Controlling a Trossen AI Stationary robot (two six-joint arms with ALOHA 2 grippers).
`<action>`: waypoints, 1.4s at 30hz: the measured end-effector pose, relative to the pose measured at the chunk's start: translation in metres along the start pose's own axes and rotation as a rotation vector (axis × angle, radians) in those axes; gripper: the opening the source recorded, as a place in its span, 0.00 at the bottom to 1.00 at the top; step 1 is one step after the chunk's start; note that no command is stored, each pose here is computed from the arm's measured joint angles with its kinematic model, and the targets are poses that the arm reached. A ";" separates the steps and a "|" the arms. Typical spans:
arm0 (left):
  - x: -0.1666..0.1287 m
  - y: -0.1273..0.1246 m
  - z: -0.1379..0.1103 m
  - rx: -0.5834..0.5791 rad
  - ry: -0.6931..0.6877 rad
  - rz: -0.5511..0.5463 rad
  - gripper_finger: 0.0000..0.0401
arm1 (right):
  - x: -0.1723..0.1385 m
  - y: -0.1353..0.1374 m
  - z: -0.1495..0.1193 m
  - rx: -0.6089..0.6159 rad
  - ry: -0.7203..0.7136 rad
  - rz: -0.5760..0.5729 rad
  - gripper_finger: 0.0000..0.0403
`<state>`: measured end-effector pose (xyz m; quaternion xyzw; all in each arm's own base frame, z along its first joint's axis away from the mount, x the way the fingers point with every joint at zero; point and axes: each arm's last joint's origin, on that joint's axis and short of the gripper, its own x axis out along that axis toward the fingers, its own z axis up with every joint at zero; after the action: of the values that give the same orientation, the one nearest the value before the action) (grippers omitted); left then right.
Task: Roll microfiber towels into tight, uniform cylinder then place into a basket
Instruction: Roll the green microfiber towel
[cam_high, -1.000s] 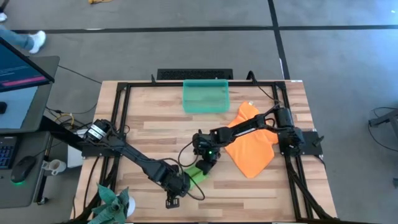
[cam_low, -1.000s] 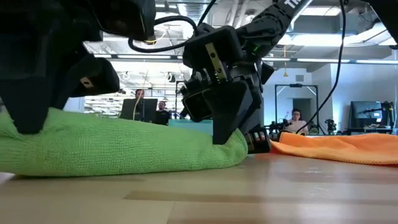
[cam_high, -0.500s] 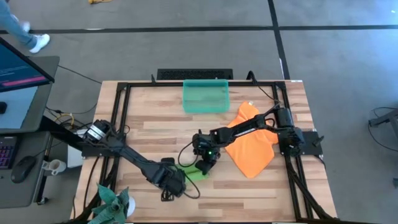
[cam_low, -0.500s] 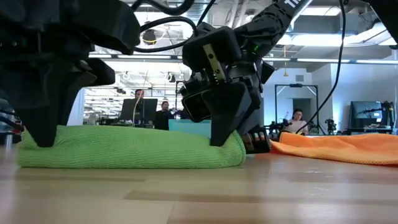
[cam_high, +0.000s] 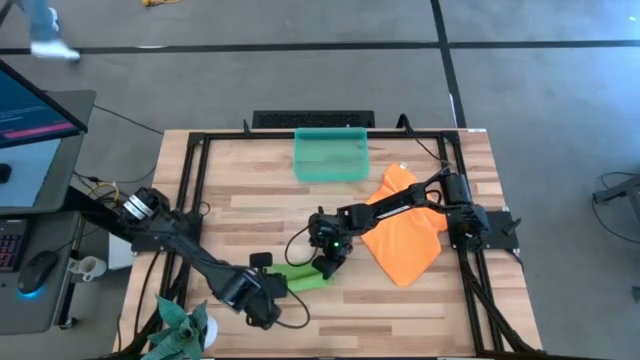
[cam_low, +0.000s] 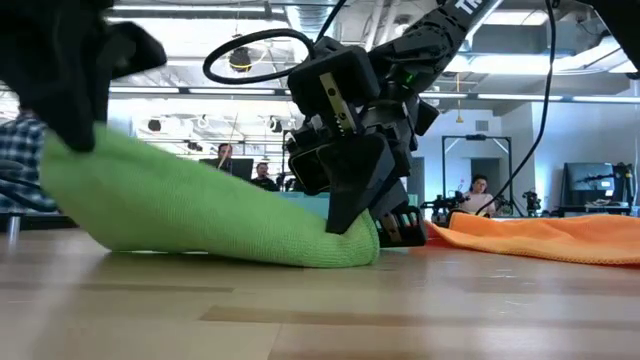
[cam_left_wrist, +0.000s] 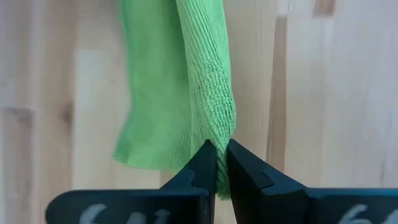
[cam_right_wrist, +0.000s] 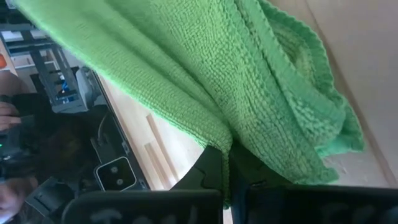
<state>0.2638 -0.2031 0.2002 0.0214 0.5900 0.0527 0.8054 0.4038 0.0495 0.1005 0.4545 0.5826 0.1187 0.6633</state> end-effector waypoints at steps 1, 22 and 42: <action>-0.004 0.000 -0.001 0.002 -0.019 0.004 0.04 | 0.000 0.000 0.000 -0.003 -0.001 0.002 0.04; -0.006 0.005 0.001 -0.006 0.012 -0.037 0.32 | 0.001 0.000 -0.001 0.003 0.010 0.006 0.04; 0.016 -0.006 0.002 0.199 -0.225 -0.070 0.26 | 0.001 0.001 -0.002 0.017 0.022 0.021 0.04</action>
<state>0.2708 -0.2067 0.1846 0.0864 0.4987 -0.0366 0.8617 0.4031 0.0514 0.1007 0.4647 0.5861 0.1257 0.6517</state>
